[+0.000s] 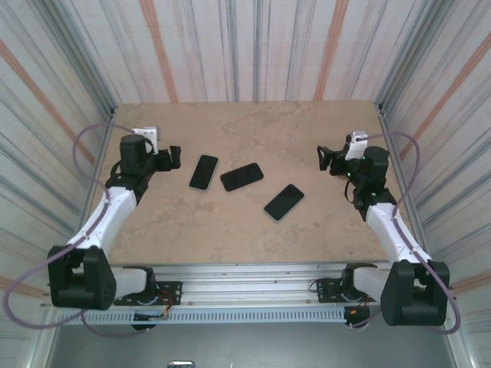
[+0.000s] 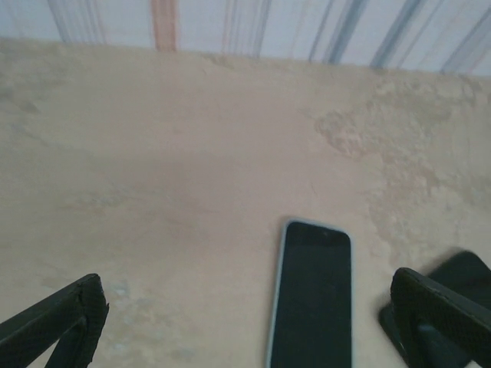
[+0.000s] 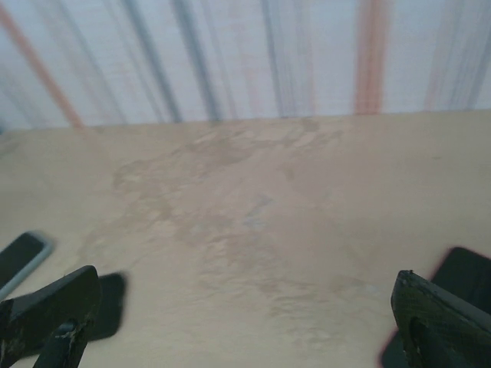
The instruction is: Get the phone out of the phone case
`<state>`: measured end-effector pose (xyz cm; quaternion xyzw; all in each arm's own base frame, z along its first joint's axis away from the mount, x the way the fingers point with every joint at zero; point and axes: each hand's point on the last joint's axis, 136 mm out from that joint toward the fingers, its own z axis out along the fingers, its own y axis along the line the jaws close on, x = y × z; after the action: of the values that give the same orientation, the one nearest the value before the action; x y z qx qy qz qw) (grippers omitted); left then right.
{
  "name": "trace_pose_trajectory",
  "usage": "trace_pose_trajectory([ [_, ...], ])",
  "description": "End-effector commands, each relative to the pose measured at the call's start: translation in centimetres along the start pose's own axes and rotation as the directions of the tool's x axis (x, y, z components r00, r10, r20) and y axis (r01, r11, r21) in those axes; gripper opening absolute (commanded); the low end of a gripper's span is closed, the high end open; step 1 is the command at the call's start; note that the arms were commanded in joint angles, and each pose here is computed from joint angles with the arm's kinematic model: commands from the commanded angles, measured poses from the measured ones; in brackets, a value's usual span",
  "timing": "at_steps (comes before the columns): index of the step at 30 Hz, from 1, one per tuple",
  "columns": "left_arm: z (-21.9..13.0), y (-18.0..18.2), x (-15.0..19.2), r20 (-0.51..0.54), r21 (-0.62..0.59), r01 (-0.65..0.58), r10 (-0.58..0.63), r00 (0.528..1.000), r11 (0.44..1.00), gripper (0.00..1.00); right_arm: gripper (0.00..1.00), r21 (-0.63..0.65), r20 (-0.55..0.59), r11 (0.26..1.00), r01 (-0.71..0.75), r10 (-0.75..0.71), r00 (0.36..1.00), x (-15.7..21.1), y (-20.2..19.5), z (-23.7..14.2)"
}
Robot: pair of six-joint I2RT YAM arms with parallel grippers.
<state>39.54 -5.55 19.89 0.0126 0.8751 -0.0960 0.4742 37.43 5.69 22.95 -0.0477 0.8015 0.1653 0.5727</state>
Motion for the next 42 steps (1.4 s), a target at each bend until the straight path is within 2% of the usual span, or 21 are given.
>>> trace_pose_trajectory([
  [1,1.1,-2.6,3.8,-0.192,0.077,-0.022,0.037,0.981,0.997,0.99,0.99,-0.129,-0.137,0.991,-0.03,0.012,0.99,1.3,3.4,-0.3],
  [6,3.8,-5.3,5.2,-0.311,0.155,-0.086,0.131,0.941,0.984,0.99,0.99,-0.23,-0.271,0.972,-0.04,-0.025,0.962,3.1,7.3,-0.4],
  [13,7.7,-5.9,7.5,-0.452,0.168,-0.171,0.23,0.862,0.971,0.99,0.99,-0.331,-0.36,0.942,-0.049,-0.078,0.93,5.3,11.5,-0.4],
  [21,10.0,-6.9,8.6,-0.5,0.22,-0.21,0.295,0.814,0.953,0.99,0.99,-0.397,-0.391,0.915,-0.073,-0.096,0.915,7.0,15.0,0.8],
  [28,11.7,-6.5,9.8,-0.56,0.206,-0.238,0.313,0.767,0.949,0.99,0.99,-0.463,-0.371,0.883,-0.085,-0.106,0.923,6.5,17.9,2.0],
  [42,13.5,-6.0,11.2,-0.595,0.151,-0.256,0.294,0.748,0.955,0.99,0.99,-0.478,-0.383,0.871,-0.111,-0.093,0.919,6.8,19.5,3.5],
])
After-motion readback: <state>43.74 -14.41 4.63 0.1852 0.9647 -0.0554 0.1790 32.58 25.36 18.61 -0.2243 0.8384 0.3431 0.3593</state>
